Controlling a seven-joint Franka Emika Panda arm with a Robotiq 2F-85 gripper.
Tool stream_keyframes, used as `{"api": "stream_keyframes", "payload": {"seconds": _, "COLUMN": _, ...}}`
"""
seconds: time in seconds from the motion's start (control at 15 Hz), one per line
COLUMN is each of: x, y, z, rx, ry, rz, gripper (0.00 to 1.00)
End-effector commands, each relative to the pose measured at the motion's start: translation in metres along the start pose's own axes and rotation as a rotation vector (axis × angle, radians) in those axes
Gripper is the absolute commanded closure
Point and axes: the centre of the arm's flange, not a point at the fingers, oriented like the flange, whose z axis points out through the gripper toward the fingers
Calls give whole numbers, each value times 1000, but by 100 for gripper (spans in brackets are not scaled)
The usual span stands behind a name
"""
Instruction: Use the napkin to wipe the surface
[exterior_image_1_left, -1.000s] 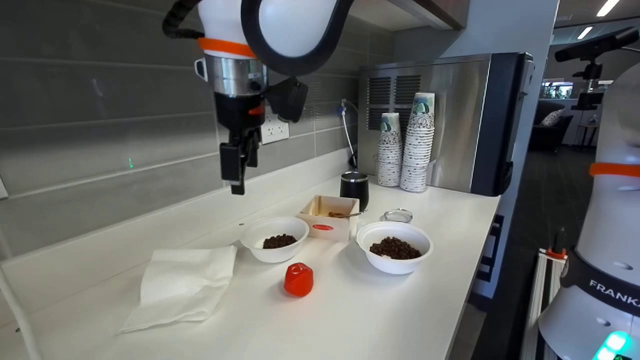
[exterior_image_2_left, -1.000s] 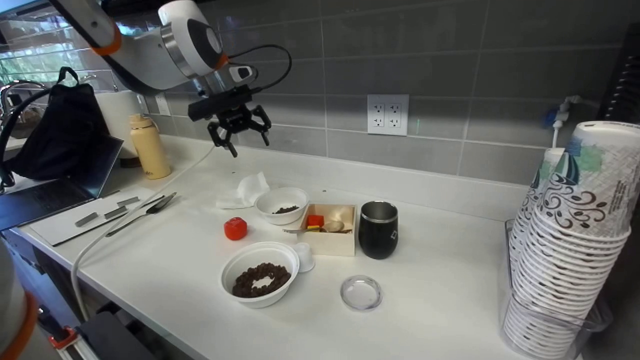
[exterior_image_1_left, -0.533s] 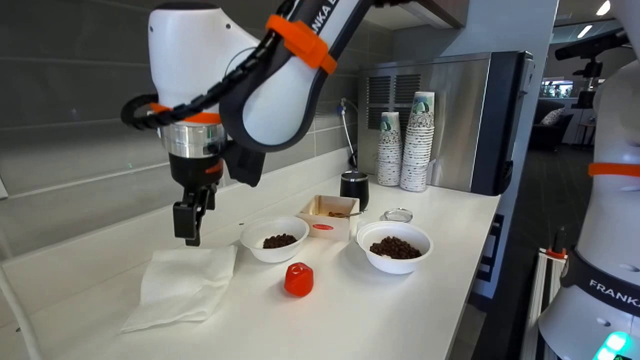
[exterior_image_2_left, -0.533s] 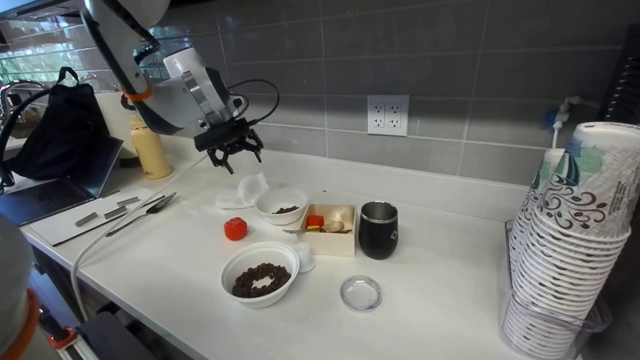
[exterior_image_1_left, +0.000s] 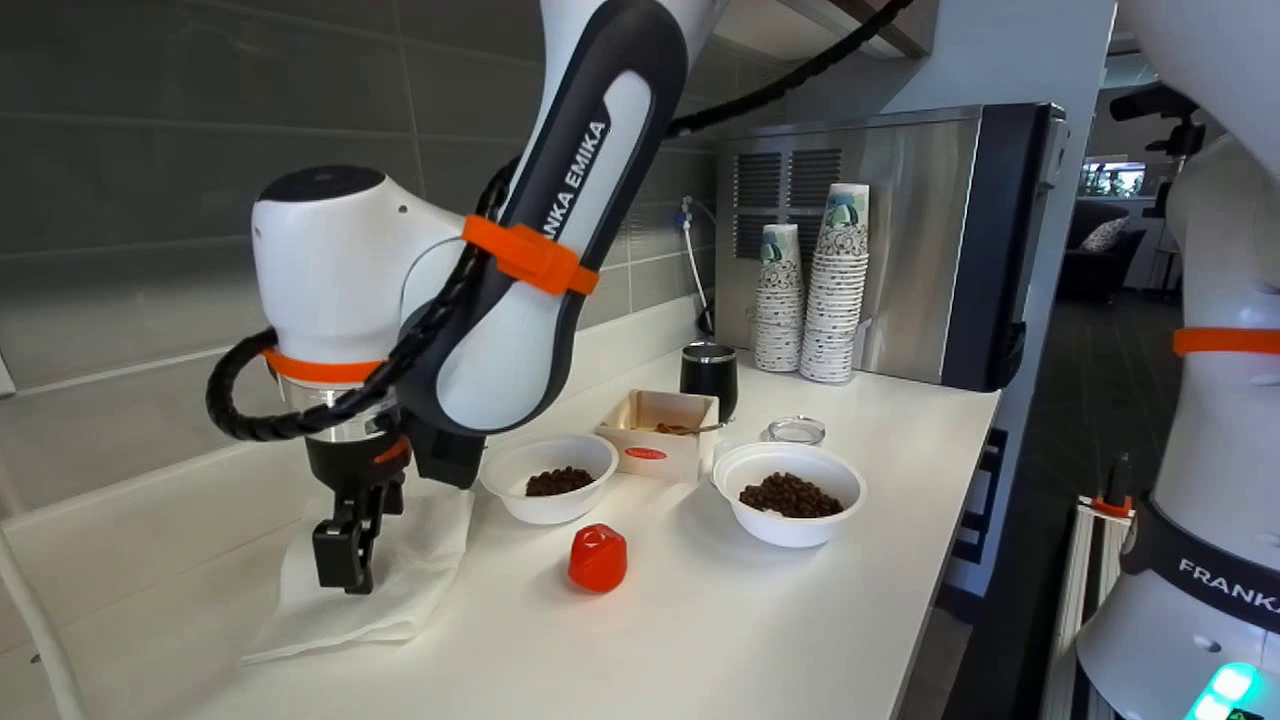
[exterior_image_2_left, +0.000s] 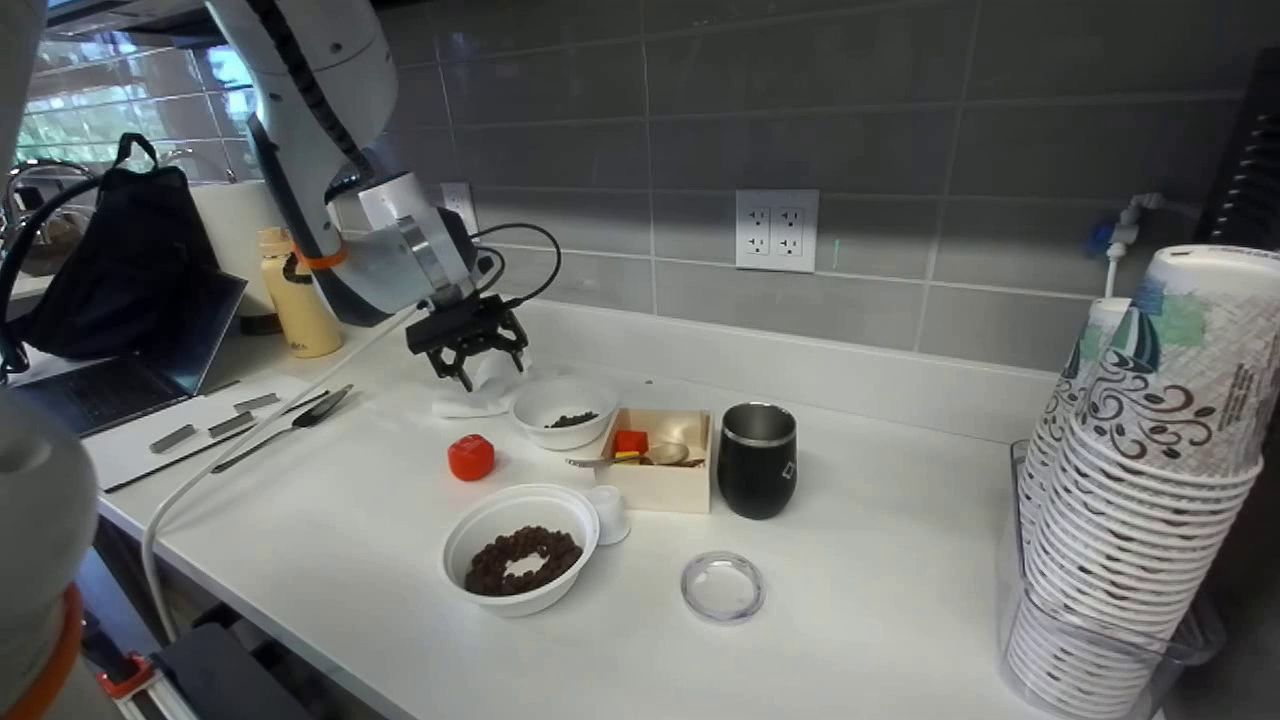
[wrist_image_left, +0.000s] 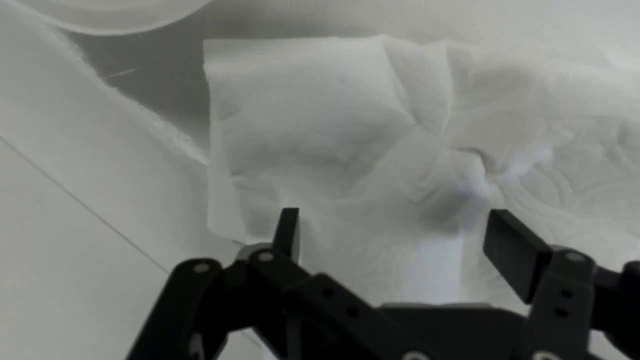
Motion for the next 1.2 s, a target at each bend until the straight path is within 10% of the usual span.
{"api": "stream_keyframes", "payload": {"seconds": 0.0, "x": 18, "y": 0, "z": 28, "rx": 5, "ry": 12, "rz": -4, "gripper": 31}}
{"api": "stream_keyframes", "payload": {"seconds": 0.6, "x": 6, "y": 9, "z": -36, "rx": -47, "ry": 45, "rz": 15, "gripper": 100}}
{"api": "stream_keyframes", "payload": {"seconds": 1.13, "x": -35, "y": -14, "z": -49, "rx": 86, "ry": 42, "rz": 52, "gripper": 99}}
